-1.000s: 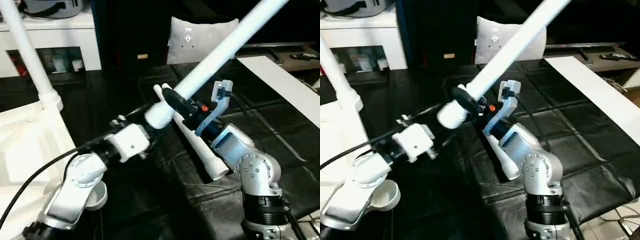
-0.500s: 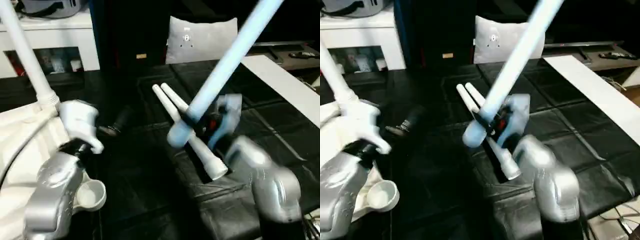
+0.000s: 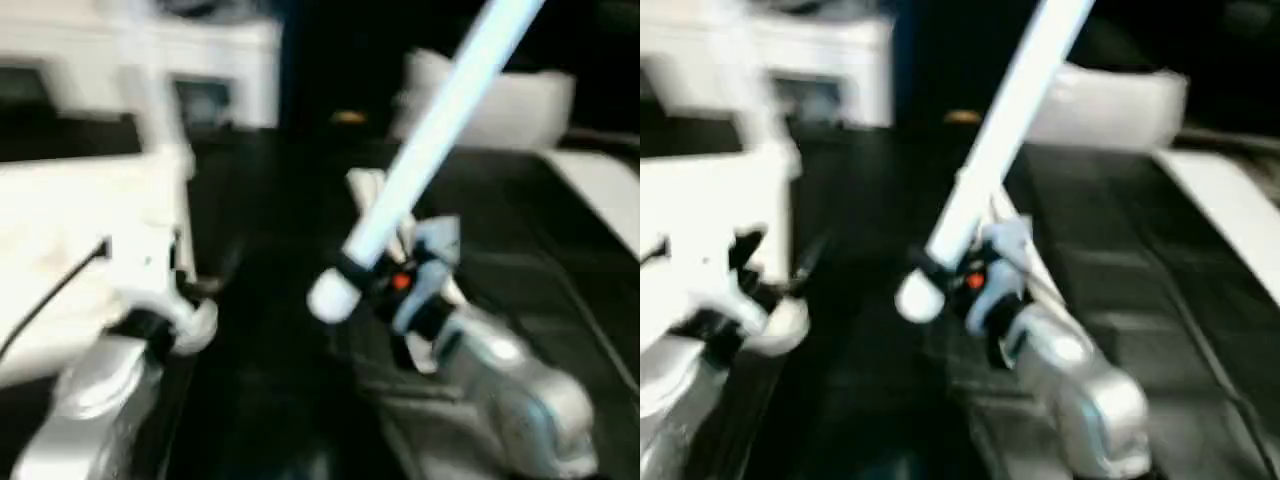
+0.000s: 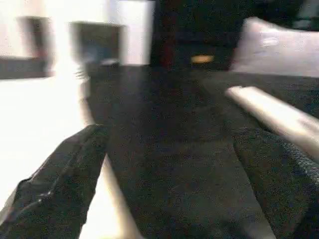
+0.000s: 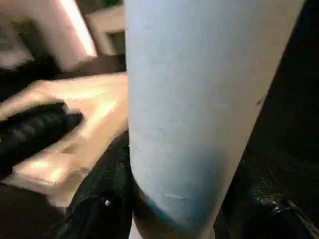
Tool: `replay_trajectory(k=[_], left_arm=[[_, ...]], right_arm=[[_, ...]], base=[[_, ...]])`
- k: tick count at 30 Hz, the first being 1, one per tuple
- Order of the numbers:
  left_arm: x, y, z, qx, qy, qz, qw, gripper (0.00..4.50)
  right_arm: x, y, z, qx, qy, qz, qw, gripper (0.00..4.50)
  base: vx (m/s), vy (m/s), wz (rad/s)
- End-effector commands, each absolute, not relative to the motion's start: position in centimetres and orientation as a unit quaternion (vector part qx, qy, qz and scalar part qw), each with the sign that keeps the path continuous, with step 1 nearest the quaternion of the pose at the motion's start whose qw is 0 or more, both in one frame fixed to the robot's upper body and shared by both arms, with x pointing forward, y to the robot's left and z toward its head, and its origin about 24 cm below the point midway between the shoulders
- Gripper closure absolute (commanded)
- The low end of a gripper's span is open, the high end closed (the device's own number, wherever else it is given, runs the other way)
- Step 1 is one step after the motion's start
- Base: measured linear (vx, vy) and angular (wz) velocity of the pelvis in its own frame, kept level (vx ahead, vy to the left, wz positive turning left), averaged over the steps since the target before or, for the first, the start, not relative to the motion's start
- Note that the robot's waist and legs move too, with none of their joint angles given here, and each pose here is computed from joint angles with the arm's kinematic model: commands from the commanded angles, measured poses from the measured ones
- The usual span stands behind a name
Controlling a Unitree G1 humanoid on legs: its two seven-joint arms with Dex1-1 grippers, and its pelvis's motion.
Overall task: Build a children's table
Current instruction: Pick table leg
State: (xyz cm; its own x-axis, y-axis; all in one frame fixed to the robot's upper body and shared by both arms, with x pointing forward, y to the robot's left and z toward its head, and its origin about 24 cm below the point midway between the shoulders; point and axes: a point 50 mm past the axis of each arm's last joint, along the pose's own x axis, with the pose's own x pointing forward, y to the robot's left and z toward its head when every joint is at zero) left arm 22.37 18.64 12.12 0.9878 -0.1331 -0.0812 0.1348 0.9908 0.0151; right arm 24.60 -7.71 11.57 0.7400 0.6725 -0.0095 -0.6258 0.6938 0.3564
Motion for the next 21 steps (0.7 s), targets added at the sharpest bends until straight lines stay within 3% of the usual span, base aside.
replay_trajectory(k=[1,5,14,17,21], left_arm=[[22.5,18.4,12.6,0.016,0.041,-0.071,0.996,0.00],[22.9,18.1,13.4,0.041,0.031,-0.091,0.995,0.00],[24.3,16.8,13.8,0.014,0.027,-0.139,0.990,0.00],[25.1,16.4,14.1,-0.006,0.033,-0.179,0.983,0.00],[26.2,16.0,15.0,-0.061,0.043,-0.237,0.969,0.00]], right_arm=[[24.7,-8.5,11.6,0.164,0.060,0.330,0.928,2.60],[25.2,-9.3,11.7,0.134,0.040,0.296,0.945,2.60],[26.0,-11.2,13.0,0.109,0.009,0.285,0.952,2.60],[26.8,-12.0,14.0,0.141,0.002,0.312,0.940,2.60],[27.9,-12.8,16.3,0.194,0.024,0.409,0.891,2.60]], base=[[-0.026,-0.157,0.55],[-0.062,-0.040,-0.06],[-0.073,0.154,0.07],[-0.022,0.052,-0.04],[-0.013,0.002,-0.02]])
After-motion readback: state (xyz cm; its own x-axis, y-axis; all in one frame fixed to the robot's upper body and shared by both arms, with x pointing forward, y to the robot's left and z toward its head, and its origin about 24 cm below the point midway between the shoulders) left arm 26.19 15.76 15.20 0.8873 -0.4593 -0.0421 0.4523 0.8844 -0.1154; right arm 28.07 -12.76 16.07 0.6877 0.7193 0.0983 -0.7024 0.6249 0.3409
